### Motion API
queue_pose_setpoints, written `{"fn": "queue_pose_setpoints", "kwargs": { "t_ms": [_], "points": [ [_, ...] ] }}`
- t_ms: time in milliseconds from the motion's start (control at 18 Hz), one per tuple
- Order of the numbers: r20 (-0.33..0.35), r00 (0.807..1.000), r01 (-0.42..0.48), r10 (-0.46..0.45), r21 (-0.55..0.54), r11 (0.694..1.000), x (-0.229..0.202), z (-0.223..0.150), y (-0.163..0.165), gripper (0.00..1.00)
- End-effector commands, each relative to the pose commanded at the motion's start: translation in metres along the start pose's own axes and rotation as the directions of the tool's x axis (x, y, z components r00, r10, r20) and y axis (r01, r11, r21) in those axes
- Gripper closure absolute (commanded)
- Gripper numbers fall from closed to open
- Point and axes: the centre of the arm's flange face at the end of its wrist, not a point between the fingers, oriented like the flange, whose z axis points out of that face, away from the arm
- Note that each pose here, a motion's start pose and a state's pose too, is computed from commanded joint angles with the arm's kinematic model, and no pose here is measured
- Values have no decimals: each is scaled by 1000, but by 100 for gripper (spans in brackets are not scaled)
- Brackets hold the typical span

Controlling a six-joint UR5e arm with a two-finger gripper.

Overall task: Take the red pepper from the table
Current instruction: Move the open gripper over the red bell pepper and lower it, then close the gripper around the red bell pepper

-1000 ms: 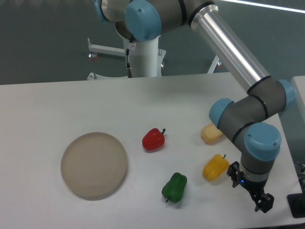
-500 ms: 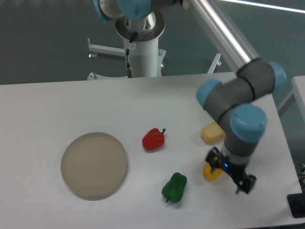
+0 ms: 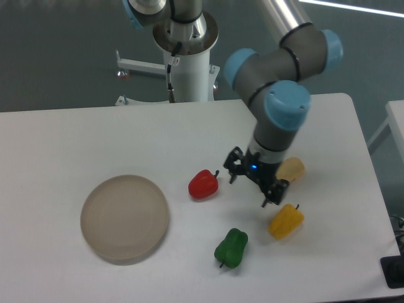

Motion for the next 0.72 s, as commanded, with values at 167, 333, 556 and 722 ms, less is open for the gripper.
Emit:
{"fn": "queue_pose_setpoints", "kwargs": {
  "t_ms": [167, 333, 556, 722],
  "points": [
    [-11, 1000, -26, 26, -32, 999, 9, 7, -12, 0],
    [-15, 998, -58, 57, -75, 995, 23, 17, -25, 0],
    [-34, 996, -84, 81, -113, 990, 47, 42, -37, 0],
    [-44, 996, -86, 81, -138, 987, 53, 51, -35, 0]
  ]
}}
